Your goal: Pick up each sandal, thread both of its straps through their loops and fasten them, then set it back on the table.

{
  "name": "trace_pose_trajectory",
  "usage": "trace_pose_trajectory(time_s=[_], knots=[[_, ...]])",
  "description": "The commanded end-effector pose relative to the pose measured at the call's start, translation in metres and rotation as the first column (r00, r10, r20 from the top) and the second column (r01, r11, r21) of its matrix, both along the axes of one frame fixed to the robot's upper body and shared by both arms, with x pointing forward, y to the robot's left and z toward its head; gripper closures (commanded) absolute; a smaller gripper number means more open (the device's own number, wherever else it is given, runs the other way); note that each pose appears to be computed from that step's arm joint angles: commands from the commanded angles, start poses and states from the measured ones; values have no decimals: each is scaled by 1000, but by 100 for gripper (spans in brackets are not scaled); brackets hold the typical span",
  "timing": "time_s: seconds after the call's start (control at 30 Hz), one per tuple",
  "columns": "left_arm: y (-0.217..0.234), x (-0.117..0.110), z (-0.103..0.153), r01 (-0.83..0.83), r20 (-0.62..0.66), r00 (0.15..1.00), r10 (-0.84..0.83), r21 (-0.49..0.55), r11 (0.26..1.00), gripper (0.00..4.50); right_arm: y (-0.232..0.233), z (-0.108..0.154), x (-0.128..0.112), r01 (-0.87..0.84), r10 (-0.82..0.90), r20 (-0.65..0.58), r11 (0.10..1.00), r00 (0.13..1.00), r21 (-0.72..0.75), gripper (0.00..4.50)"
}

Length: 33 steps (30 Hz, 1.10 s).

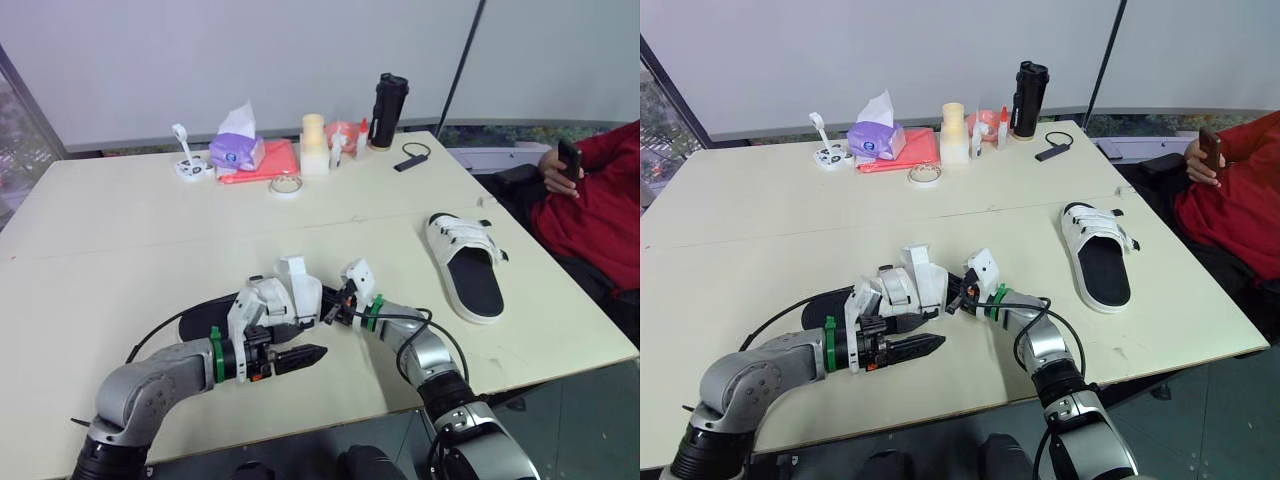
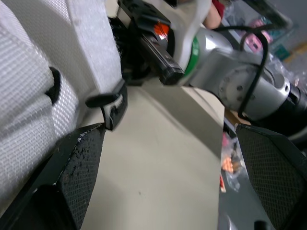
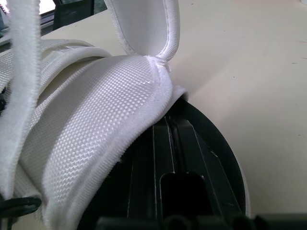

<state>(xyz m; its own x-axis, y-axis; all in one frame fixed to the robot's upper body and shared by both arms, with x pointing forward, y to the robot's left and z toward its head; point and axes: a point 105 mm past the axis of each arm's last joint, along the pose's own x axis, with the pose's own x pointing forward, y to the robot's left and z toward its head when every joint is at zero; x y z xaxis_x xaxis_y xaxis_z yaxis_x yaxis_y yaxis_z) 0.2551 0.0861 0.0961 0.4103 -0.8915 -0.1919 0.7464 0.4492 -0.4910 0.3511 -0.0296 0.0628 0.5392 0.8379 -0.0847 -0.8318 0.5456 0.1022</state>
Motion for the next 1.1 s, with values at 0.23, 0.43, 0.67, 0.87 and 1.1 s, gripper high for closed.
trace_pose_trajectory(time_s=[0.23, 0.43, 0.67, 0.87, 1.1], knots=[[0, 16, 6, -91, 18, 996, 91, -32, 995, 2, -17, -68, -20, 34, -65, -228, 990, 972, -138, 450], [0, 18, 2, -134, -25, 991, 132, -48, 990, 179, -18, -69, -20, 39, -70, -227, 990, 971, -138, 450], [4, 20, 0, -173, -63, 983, 170, -55, 983, 447, -17, -69, -19, 41, -71, -228, 990, 971, -137, 450], [5, 10, -4, -121, -114, 987, 116, -43, 992, 447, -17, -69, -19, 41, -72, -228, 990, 971, -136, 450], [14, -22, -24, 54, -222, 974, -41, 51, 997, 447, -18, -69, -20, 40, -72, -230, 990, 971, -139, 450]])
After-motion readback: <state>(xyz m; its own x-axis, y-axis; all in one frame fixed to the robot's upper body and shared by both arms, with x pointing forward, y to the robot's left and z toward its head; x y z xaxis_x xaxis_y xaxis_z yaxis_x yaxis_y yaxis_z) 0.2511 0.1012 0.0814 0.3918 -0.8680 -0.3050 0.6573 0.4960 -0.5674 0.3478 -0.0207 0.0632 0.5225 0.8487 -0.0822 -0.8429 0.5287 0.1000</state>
